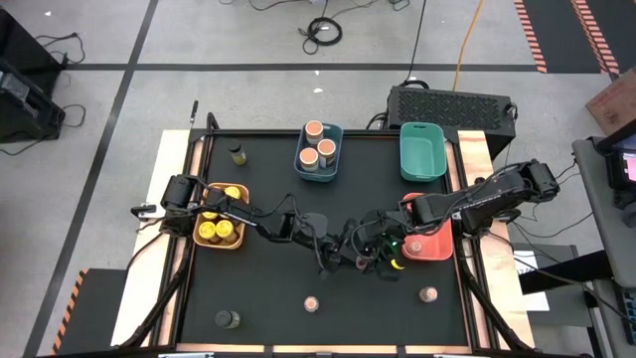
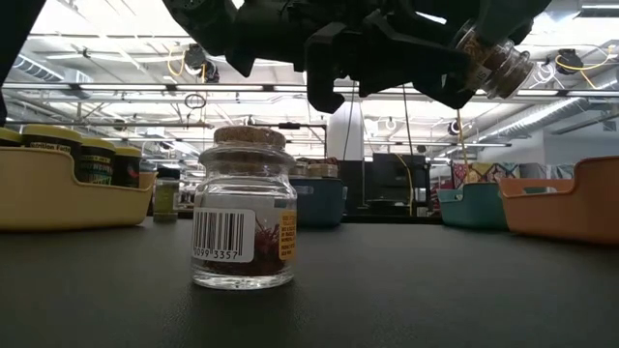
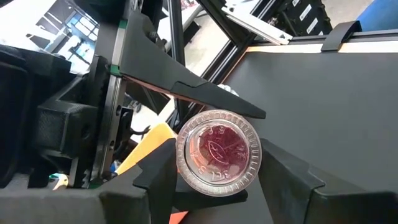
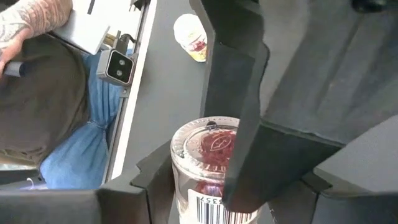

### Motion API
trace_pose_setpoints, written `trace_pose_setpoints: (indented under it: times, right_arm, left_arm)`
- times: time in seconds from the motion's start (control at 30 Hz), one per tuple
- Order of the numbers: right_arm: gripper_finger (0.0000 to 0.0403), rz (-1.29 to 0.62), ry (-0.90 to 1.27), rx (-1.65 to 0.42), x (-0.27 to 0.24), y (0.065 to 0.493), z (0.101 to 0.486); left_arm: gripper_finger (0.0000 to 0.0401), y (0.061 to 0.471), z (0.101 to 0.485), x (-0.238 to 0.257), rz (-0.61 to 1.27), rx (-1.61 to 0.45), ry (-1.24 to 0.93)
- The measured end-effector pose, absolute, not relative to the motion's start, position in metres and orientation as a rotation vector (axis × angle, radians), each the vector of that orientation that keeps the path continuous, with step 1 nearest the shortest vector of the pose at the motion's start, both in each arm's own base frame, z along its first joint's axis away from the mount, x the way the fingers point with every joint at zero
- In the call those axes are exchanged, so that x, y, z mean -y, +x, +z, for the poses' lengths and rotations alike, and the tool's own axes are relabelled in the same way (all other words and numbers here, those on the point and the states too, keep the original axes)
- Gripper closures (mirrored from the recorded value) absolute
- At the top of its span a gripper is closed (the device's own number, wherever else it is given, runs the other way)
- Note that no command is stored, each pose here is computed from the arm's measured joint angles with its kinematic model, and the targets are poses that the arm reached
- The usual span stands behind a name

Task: Sort spices by type
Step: Put the small brown seasoning bottle into the orange bin

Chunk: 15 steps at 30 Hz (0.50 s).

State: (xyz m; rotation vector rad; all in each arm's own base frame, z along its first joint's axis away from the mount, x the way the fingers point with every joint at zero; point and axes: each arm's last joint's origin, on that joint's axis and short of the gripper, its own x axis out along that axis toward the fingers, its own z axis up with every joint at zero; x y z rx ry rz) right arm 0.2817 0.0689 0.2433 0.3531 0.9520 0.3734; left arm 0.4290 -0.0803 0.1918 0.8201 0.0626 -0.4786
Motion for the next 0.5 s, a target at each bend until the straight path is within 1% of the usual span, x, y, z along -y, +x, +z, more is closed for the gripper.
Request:
trace_pose_setpoints:
  times: [0.1,0.33,0.5]
  right_arm:
    - [0.0186,0.356,0.365,-0.959,-0.068,0.282,0.243]
    - [0.0128,0.348,0.348,-0.971,-0.065,0.28,0.242]
    - [0.0111,0.315,0.364,-1.012,-0.055,0.269,0.249]
  left_arm:
    - [0.0208,0.429,0.192,0.08,-0.473,-0.066,0.821]
    - [0.0207,0.428,0.189,0.08,-0.449,-0.121,0.818]
    - [0.0207,0.423,0.199,0.078,-0.45,-0.153,0.775]
